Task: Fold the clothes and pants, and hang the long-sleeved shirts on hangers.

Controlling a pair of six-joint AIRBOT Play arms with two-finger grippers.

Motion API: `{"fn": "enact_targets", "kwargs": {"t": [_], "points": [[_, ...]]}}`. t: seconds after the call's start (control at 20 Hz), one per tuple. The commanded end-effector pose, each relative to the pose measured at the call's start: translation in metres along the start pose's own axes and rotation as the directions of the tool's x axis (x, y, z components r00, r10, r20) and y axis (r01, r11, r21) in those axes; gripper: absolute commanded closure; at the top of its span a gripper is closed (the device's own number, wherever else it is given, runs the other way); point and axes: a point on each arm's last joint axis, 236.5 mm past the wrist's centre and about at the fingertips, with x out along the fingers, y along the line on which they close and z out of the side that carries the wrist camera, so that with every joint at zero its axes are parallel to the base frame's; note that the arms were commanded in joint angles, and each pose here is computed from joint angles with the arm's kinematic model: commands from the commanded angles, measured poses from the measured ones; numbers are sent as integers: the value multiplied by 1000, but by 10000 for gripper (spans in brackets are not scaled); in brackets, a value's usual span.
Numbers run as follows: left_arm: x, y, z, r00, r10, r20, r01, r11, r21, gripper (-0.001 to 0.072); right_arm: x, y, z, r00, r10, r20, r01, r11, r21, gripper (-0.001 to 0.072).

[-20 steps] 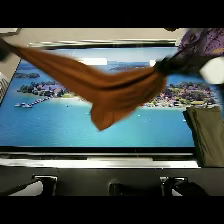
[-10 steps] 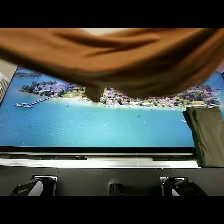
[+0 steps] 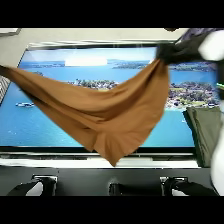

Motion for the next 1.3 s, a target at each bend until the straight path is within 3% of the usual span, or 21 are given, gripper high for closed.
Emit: {"fn": "enact_targets", "kwargs": {"t": [0.0, 0.15, 0.2, 0.35, 0.45, 0.5, 0.7, 0.75, 0.8, 0.85, 1.0, 1.25], "points": [[118, 42, -86, 972, 36, -232, -53, 996, -67, 692, 135, 9, -92, 933, 54, -355, -15, 994, 112, 683], [179, 72, -129, 938, 66, -341, -115, 985, -126, 692, 199, 18, -153, 849, 119, -514, 7, 972, 237, 680], [189, 78, -139, 927, 70, -368, -132, 980, -147, 692, 209, 21, -166, 830, 139, -540, 17, 962, 274, 631], [199, 84, -150, 914, 74, -399, -146, 977, -155, 692, 212, 25, -173, 812, 162, -560, 16, 954, 300, 609], [196, 82, -148, 915, 72, -397, -143, 978, -153, 692, 191, 17, -162, 812, 163, -561, -3, 961, 275, 419], [193, 81, -147, 913, 70, -401, -141, 978, -151, 692, 175, 12, -149, 825, 166, -541, -30, 968, 250, 375], [184, 74, -149, 898, 58, -435, -133, 981, -144, 691, 90, -48, -97, 899, 71, -431, -22, 993, 119, 347], [182, 74, -152, 894, 57, -445, -134, 980, -144, 691, 74, -64, -105, 890, 62, -451, -9, 993, 118, 334], [181, 74, -153, 890, 55, -452, -134, 980, -144, 690, 60, -75, -126, 867, 92, -491, -18, 988, 153, 256], [181, 73, -154, 888, 55, -457, -134, 980, -144, 691, 52, -74, -152, 838, 161, -521, -53, 975, 216, 240], [180, 73, -155, 886, 54, -461, -135, 980, -145, 691, 42, -35, -234, 748, 442, -495, -201, 862, 466, 243], [180, 73, -155, 886, 54, -460, -142, 977, -157, 690, 55, 11, -338, 673, 577, -463, -238, 761, 603, 299]]}}
